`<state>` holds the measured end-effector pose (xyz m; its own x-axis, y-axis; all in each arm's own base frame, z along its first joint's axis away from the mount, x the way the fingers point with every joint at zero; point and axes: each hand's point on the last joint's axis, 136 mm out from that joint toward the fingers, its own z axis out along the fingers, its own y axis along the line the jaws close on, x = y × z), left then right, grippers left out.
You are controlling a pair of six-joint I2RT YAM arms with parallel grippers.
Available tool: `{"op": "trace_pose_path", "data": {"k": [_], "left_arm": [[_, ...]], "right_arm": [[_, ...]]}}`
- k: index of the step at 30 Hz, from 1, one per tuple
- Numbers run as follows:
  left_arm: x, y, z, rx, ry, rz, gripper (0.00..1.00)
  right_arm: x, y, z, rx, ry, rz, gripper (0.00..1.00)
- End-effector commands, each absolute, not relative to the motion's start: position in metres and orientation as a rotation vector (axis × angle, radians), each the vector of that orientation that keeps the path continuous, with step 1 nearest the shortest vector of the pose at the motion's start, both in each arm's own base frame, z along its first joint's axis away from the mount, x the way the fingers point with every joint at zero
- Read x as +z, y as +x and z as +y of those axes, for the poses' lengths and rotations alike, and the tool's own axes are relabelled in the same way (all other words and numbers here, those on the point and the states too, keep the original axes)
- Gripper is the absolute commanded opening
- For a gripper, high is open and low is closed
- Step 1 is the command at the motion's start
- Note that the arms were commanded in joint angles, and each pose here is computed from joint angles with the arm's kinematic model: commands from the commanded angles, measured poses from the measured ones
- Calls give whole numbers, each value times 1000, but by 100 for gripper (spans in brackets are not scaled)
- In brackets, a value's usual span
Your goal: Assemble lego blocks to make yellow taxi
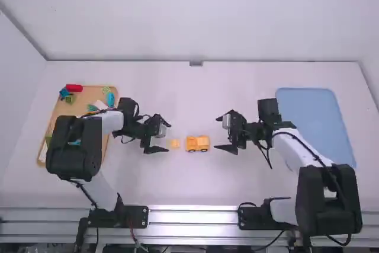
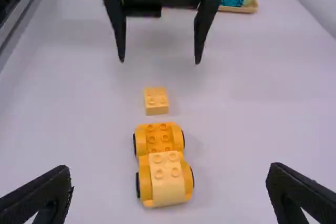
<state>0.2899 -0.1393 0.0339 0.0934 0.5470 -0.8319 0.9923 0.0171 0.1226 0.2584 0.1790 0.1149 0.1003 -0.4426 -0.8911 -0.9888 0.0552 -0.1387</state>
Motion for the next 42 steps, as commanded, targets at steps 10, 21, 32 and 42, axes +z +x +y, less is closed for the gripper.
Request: {"op": "trace_pose_path", "data": {"k": [10, 21, 32, 42], "left_arm": [[21, 295, -145, -837, 1333, 1697, 99], [-6, 286, -154, -875, 1395, 1643, 96], [-22, 283, -160, -880, 1426, 1637, 65], [-30, 284, -154, -826, 1441, 1669, 22]], "right_arm": [[122, 259, 183, 841, -1516, 1460, 99], [113, 258, 192, 876, -1535, 1454, 99], [113, 258, 192, 873, -1539, 1450, 99], [112, 258, 192, 866, -1541, 1455, 99]]}}
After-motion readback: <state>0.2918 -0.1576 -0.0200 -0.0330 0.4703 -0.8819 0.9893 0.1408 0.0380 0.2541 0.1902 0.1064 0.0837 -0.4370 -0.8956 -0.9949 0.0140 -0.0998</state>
